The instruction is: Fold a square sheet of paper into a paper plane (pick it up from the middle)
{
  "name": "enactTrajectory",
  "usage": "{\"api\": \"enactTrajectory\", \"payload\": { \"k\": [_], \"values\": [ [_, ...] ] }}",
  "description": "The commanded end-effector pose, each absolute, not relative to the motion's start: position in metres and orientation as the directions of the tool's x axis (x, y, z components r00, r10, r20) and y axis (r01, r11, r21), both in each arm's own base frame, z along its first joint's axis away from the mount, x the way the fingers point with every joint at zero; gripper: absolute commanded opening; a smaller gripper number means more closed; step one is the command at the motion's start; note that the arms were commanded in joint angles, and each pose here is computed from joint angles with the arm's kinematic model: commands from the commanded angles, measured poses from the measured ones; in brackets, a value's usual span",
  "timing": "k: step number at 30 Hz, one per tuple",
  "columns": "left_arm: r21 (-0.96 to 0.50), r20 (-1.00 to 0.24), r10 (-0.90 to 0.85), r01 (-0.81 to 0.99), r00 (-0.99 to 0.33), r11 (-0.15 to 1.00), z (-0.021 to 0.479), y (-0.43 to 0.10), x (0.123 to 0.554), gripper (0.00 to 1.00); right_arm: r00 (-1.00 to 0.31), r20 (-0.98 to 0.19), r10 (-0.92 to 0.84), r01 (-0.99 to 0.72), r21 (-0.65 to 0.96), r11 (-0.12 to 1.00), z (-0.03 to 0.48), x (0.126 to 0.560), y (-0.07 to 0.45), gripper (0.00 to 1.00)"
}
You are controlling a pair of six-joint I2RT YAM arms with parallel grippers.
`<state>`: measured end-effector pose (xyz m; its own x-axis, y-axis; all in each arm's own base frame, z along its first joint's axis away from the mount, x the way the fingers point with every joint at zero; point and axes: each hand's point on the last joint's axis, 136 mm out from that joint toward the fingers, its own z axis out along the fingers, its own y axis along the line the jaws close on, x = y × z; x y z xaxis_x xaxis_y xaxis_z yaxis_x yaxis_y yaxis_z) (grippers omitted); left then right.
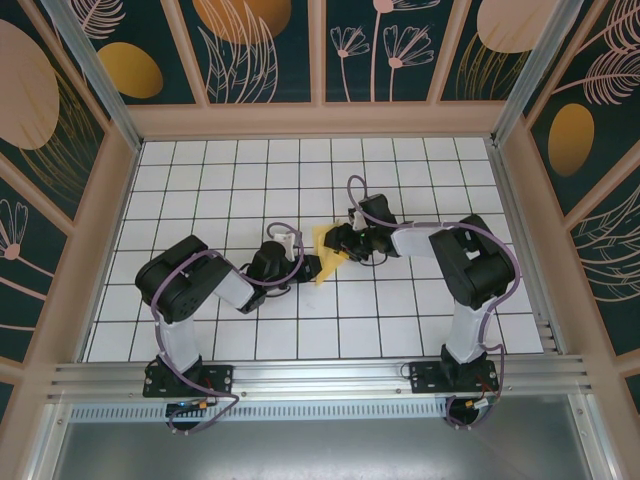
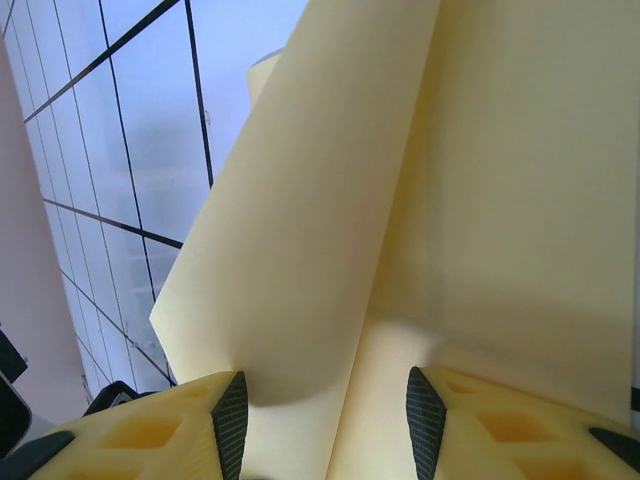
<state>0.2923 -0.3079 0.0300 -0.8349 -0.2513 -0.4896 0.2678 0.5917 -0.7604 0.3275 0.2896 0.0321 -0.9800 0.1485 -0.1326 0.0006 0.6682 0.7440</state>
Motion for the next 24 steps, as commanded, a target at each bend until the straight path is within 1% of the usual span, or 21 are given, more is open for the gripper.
{"api": "enactTrajectory", "payload": {
  "k": [1,10,14,17,19,24],
  "values": [
    [-0.777,-0.492,-0.242,0.296,-0.836,0.555,0.036,-0.316,0.294,0.22,-0.983,-0.074,0.167,0.085,0.623,0.778,-0.017,0.312,0.265,0.49],
    [-0.775,-0.476,-0.231,0.280,-0.848,0.567,0.030,-0.316,0.294,0.22,-0.985,-0.076,0.157,0.077,0.618,0.782,-0.018,0.309,0.266,0.48],
    [-0.762,-0.478,-0.224,0.274,-0.849,0.587,0.026,-0.315,0.296,0.16,-0.984,-0.067,0.163,0.087,0.620,0.780,-0.015,0.306,0.267,0.48],
    [-0.731,-0.507,-0.203,0.293,-0.837,0.617,0.027,-0.312,0.298,0.10,-0.978,-0.098,0.185,0.077,0.655,0.752,0.008,0.309,0.270,0.48],
    [-0.699,-0.535,-0.174,0.317,-0.826,0.641,0.028,-0.310,0.299,0.08,-0.968,-0.152,0.202,0.044,0.683,0.729,0.034,0.316,0.271,0.48],
    [-0.622,-0.625,-0.088,0.427,-0.776,0.656,0.043,-0.313,0.301,0.05,-0.930,-0.276,0.242,-0.040,0.731,0.681,0.089,0.329,0.264,0.48]
  ]
}}
